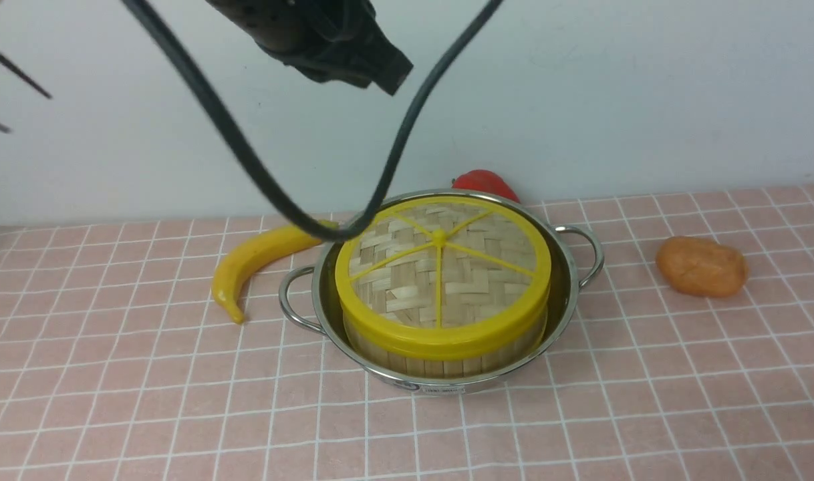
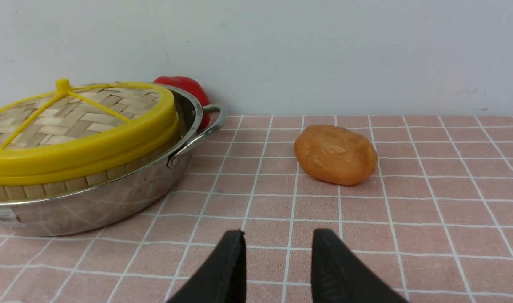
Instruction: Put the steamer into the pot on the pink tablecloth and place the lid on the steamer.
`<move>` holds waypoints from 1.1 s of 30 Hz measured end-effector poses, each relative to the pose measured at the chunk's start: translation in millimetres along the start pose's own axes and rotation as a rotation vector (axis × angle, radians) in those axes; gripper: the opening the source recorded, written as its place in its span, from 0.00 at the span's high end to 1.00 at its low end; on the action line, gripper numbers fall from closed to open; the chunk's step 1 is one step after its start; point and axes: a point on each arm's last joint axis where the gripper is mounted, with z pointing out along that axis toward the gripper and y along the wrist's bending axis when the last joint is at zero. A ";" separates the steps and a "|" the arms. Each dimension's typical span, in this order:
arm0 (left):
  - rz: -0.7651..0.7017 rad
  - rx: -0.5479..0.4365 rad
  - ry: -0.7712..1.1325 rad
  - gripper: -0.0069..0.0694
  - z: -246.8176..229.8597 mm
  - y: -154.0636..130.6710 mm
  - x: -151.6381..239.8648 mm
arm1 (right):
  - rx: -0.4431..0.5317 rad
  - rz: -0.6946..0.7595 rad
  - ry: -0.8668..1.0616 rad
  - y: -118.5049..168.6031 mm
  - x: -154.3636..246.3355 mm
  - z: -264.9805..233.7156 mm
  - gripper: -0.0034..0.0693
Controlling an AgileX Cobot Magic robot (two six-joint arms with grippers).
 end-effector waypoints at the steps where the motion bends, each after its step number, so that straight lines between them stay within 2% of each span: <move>1: 0.000 -0.002 -0.006 0.94 -2.8 0.0 0.0 | 0.000 0.000 0.000 0.0 0.0 0.0 0.62; 5: 0.000 -0.012 -0.038 0.94 -18.9 -0.4 0.4 | 0.000 0.000 0.000 0.0 0.0 0.0 0.62; 19: -0.003 -0.011 -0.036 0.89 -22.0 -1.2 3.2 | 0.000 0.000 0.000 0.0 0.0 0.0 0.62; 22: -0.004 -0.011 -0.034 0.88 -31.3 -6.7 20.4 | 0.000 0.000 0.000 0.0 0.0 0.0 0.62; 28: -0.005 -0.087 -0.275 0.88 -69.3 -22.0 70.5 | 0.000 0.000 0.000 0.0 0.0 0.0 0.62; 30: -0.038 -0.114 -0.365 0.88 -78.9 -28.7 105.3 | 0.000 0.000 0.000 0.0 0.0 0.0 0.62; 33: -0.172 -0.154 -0.459 0.88 -89.1 -30.3 154.9 | 0.000 0.000 0.000 0.0 0.0 0.0 0.62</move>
